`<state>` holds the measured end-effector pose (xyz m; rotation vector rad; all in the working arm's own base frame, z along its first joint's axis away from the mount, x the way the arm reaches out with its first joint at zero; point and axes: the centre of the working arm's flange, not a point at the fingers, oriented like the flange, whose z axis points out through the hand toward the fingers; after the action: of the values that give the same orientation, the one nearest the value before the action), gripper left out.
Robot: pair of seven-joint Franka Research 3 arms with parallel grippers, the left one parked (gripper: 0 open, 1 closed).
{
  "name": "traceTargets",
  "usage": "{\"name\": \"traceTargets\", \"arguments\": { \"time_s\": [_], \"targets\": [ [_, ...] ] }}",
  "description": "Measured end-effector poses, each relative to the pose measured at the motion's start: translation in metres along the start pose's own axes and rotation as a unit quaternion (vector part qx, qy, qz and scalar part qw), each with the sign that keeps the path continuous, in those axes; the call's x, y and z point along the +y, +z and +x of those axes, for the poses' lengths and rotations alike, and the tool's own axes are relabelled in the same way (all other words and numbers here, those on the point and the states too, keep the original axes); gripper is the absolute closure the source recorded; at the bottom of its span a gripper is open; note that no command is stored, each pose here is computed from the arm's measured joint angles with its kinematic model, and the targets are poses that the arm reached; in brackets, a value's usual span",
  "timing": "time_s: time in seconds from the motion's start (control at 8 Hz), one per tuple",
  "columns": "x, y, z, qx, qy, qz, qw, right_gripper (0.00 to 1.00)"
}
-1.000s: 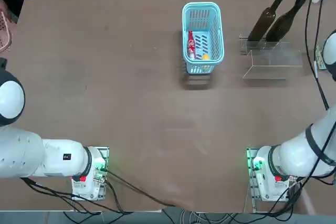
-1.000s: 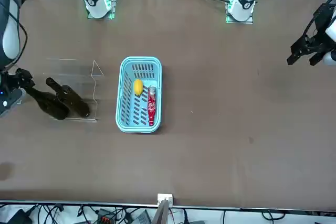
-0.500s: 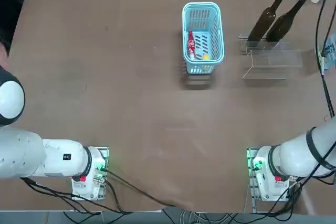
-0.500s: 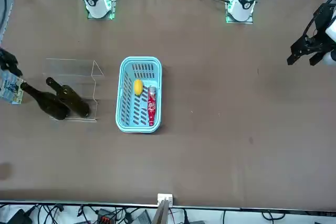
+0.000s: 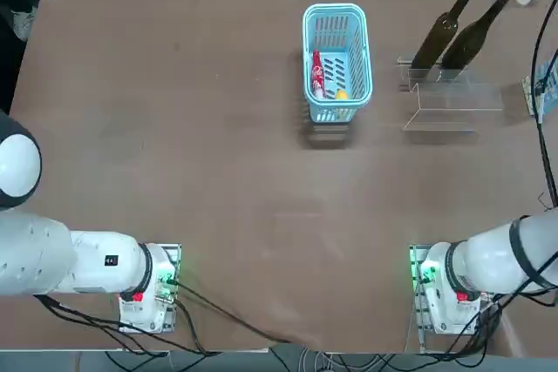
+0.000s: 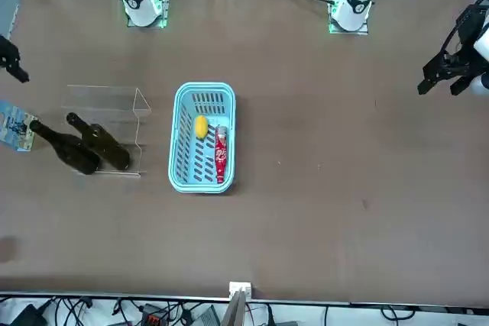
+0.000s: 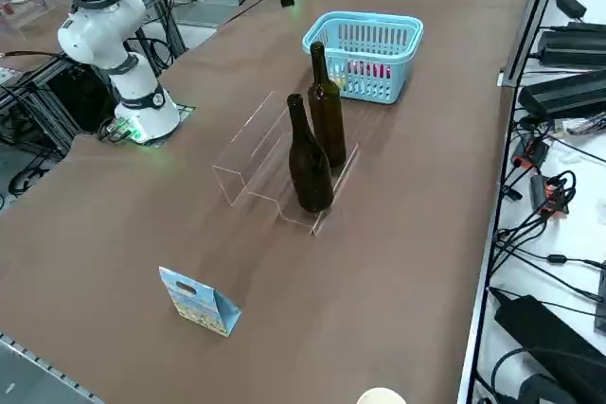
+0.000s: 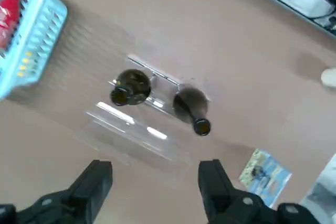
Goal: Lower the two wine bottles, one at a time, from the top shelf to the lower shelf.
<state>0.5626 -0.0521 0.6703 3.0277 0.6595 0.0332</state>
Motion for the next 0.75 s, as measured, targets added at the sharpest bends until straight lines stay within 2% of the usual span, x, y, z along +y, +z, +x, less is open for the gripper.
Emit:
{"name": "traceTargets", "arguments": {
  "time_s": [0.25,0.5,0.75],
  "targets": [
    [-0.029,-0.019,-0.004,0.002,0.078,0.010,0.997,0.00],
    [-0.056,-0.026,-0.002,-0.002,0.148,0.014,0.989,0.00],
    [-0.061,-0.016,-0.005,-0.002,0.170,0.015,0.985,0.00]
  ]
}}
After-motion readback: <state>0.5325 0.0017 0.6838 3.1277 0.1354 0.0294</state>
